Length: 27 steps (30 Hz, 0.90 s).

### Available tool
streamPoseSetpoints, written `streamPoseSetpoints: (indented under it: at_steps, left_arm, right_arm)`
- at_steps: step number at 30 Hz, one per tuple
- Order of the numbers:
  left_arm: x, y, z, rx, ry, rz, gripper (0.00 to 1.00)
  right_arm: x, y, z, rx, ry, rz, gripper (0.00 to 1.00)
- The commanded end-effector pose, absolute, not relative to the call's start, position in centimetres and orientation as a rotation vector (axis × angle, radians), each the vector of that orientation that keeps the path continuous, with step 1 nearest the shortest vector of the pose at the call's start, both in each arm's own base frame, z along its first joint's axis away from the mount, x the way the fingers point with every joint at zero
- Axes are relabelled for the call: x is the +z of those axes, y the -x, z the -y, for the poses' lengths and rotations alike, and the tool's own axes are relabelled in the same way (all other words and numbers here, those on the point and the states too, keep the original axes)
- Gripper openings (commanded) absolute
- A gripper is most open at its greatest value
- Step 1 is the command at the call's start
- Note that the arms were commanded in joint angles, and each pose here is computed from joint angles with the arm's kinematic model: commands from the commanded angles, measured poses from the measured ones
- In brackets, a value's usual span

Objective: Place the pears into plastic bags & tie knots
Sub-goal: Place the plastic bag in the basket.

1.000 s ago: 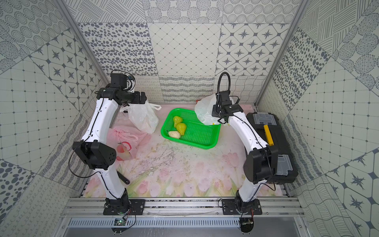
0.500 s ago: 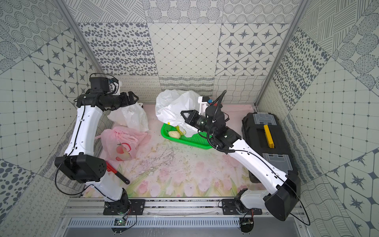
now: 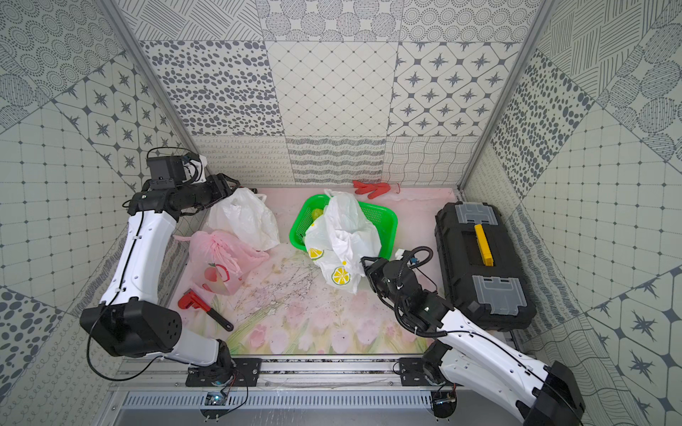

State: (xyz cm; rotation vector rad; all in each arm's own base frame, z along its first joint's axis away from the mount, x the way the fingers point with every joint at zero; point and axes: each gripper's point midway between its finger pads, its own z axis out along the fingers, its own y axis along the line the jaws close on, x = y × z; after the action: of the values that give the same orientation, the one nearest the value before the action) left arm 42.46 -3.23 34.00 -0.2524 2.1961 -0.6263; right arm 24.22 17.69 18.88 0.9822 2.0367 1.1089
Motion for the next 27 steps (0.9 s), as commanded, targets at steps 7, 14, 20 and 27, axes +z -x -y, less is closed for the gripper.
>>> streamPoseSetpoints:
  at_steps: [7, 14, 20, 27]
  left_arm:
    - [31.0, -36.3, 12.9, -0.598, -0.076, -2.375, 0.69]
    - [30.4, -34.5, 13.4, -0.470, -0.144, -2.407, 0.71]
    - [31.9, -33.0, 10.8, -0.293, -0.155, -2.390, 0.76]
    - [34.7, -33.0, 6.6, 0.047, -0.204, -2.359, 0.88]
  right_arm:
    - [23.7, -23.9, -9.1, 0.266, -0.468, -2.308, 0.74]
    - [29.3, -28.4, -8.1, 0.226, -0.317, -2.312, 0.85]
    - [30.4, -30.8, -8.3, 0.362, -0.293, -2.335, 0.87]
    - [32.2, -33.8, -9.5, 0.567, -0.319, -2.311, 0.87]
